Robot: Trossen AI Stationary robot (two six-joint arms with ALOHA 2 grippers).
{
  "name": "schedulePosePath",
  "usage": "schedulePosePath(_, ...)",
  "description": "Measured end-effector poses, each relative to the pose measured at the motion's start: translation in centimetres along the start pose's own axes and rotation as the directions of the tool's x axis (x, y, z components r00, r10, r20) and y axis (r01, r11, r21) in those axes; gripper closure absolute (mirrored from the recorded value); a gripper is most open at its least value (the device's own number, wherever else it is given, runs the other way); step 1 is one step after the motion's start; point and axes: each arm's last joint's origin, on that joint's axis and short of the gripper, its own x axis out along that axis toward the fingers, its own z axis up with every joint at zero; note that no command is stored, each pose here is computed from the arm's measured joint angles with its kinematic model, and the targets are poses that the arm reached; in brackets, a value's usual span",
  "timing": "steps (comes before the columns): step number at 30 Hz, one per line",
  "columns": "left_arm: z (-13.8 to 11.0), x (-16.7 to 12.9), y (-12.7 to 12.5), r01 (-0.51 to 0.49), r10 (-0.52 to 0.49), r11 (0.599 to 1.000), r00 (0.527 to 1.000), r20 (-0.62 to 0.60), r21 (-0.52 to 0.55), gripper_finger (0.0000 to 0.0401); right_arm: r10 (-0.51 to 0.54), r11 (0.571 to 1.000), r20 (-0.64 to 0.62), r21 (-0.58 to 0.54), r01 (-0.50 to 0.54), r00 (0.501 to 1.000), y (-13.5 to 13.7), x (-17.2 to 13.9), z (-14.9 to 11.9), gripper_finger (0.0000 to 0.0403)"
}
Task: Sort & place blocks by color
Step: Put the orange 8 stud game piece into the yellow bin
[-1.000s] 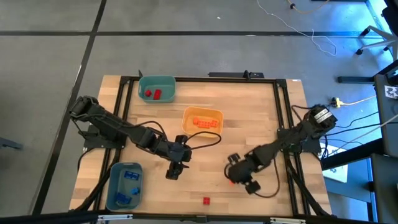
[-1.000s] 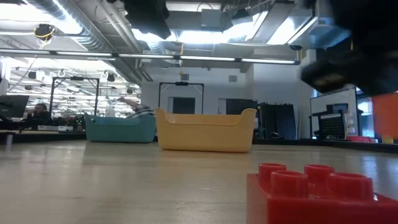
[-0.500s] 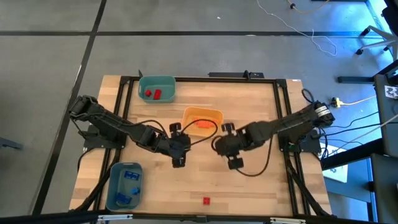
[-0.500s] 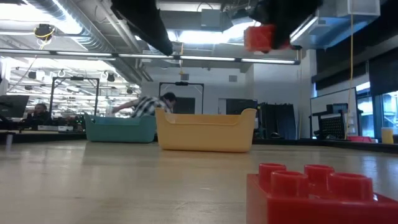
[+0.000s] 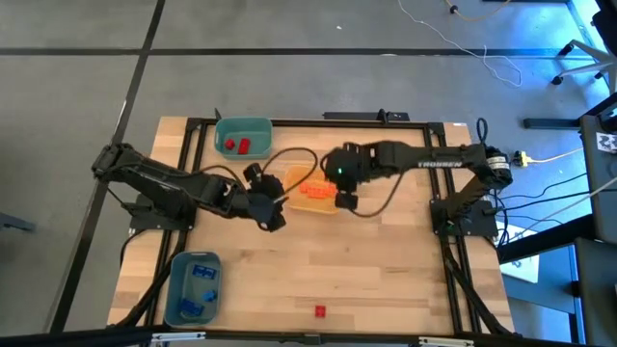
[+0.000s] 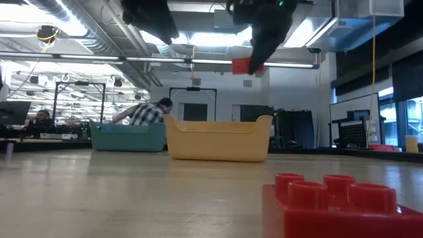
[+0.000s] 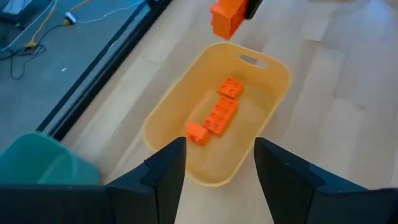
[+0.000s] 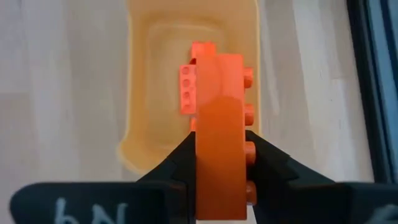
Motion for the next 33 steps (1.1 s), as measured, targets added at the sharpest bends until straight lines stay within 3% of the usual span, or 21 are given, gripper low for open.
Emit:
schedulePosePath(7, 0.7, 0.2, 1.9, -0.042, 0.042, 0.998, 0.999, 0.007, -0.05, 0.0218, 0.091, 0.995, -0.021, 0.05, -0.09, 0.996, -2.8, 4.7, -0.4, 0.0309)
schedulePosePath(21, 1.3, 1.5, 3.7, -0.101, 0.1, 0.99, 0.995, -0.013, -0.103, 0.0218, 0.163, 0.986, -0.127, -0.009, -0.165, 0.978, -4.0, 15.1, -1.3, 0.0309)
schedulePosePath(31, 1.4, 2.0, 4.3, -0.083, 0.08, 0.989, 0.996, -0.035, -0.123, 0.0218, 0.16, 0.983, -0.125, -0.069, -0.169, 0.979, -4.3, 15.8, -1.4, 0.0308)
schedulePosePath(33, 1.4, 2.1, 4.4, -0.086, 0.082, 0.989, 0.996, -0.036, -0.123, 0.0218, 0.16, 0.983, -0.126, -0.072, -0.17, 0.979, -4.3, 15.8, -1.4, 0.0287)
